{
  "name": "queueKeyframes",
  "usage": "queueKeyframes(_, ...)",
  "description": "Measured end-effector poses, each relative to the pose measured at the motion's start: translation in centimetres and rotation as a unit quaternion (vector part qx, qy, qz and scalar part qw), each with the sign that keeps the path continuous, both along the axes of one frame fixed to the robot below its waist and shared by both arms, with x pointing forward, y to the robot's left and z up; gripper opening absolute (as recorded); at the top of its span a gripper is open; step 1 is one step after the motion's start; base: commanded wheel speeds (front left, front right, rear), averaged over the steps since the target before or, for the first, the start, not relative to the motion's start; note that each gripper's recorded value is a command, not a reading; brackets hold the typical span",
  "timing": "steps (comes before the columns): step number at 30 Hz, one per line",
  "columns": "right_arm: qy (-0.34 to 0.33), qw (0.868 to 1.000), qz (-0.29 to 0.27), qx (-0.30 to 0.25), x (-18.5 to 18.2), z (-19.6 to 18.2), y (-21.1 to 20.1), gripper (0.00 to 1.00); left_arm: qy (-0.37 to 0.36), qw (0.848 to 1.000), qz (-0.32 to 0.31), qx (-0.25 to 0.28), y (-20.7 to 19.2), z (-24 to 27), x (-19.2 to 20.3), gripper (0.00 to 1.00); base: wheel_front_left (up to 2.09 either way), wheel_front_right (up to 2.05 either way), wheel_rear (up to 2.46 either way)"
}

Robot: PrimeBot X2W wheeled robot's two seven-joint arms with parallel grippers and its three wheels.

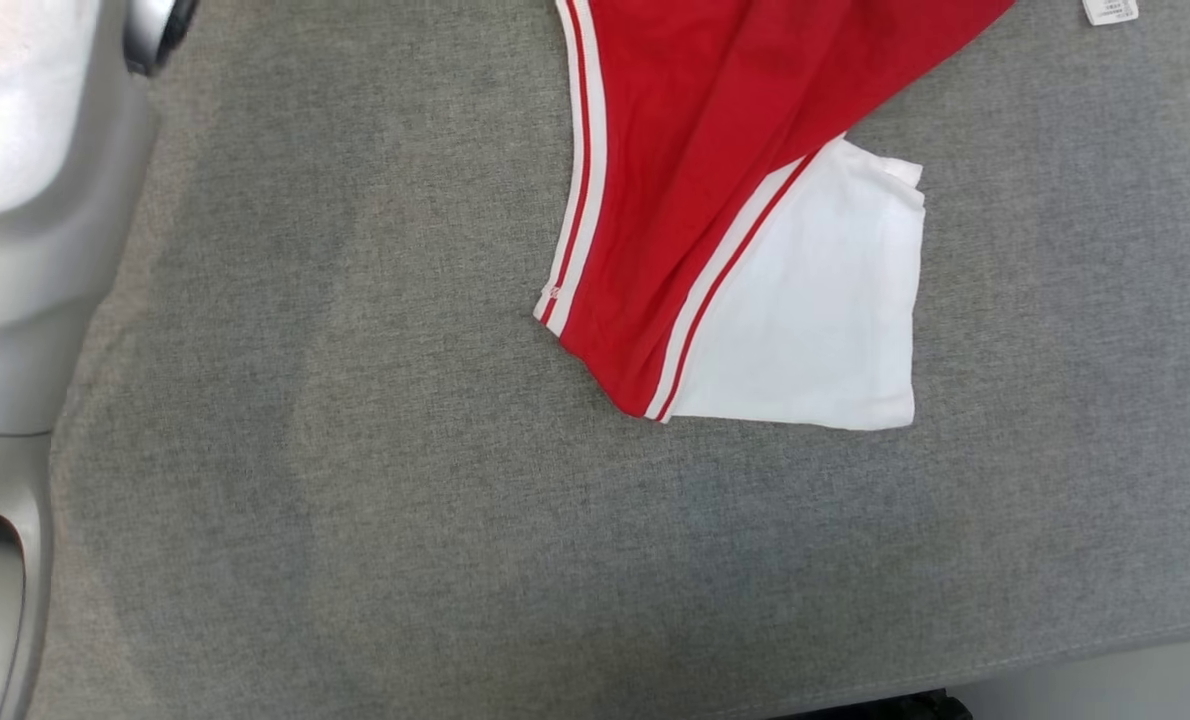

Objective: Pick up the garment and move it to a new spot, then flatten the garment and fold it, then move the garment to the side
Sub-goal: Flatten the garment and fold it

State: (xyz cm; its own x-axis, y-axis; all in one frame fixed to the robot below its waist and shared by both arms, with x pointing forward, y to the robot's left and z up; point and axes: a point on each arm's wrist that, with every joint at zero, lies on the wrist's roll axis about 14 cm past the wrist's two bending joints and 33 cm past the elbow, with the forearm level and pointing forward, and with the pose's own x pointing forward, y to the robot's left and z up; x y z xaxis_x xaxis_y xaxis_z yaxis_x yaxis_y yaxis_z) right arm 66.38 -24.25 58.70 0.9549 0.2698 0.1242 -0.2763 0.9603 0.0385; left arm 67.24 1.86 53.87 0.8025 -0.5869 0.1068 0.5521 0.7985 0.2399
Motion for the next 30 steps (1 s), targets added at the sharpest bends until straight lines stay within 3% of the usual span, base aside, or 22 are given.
queueKeyframes(6, 0.039, 0.999, -0.002, -0.003, -5.1, -3.4, -2.0, 0.0, 0.117, 0.993, -0.027, -0.017, -3.0, -3.0, -0.4, 1.0, 0.0, 0.0, 0.0)
queueKeyframes(13, 0.091, 0.996, -0.012, 0.018, -11.5, -8.1, -2.8, 0.0, 0.254, 0.966, -0.054, 0.003, -7.0, -6.2, 0.2, 1.0, 0.0, 0.0, 0.0)
queueKeyframes(17, 0.108, 0.993, -0.026, 0.035, -14.1, -9.9, -2.6, 0.0, 0.284, 0.955, -0.066, 0.045, -8.5, -8.1, 0.8, 1.0, 0.0, 0.0, 0.0)
queueKeyframes(30, 0.15, 0.983, -0.081, 0.065, -17.8, -13.7, -2.7, 0.0, 0.359, 0.926, -0.084, 0.084, -12.0, -15.4, 3.1, 1.0, 0.0, 0.0, 0.0)
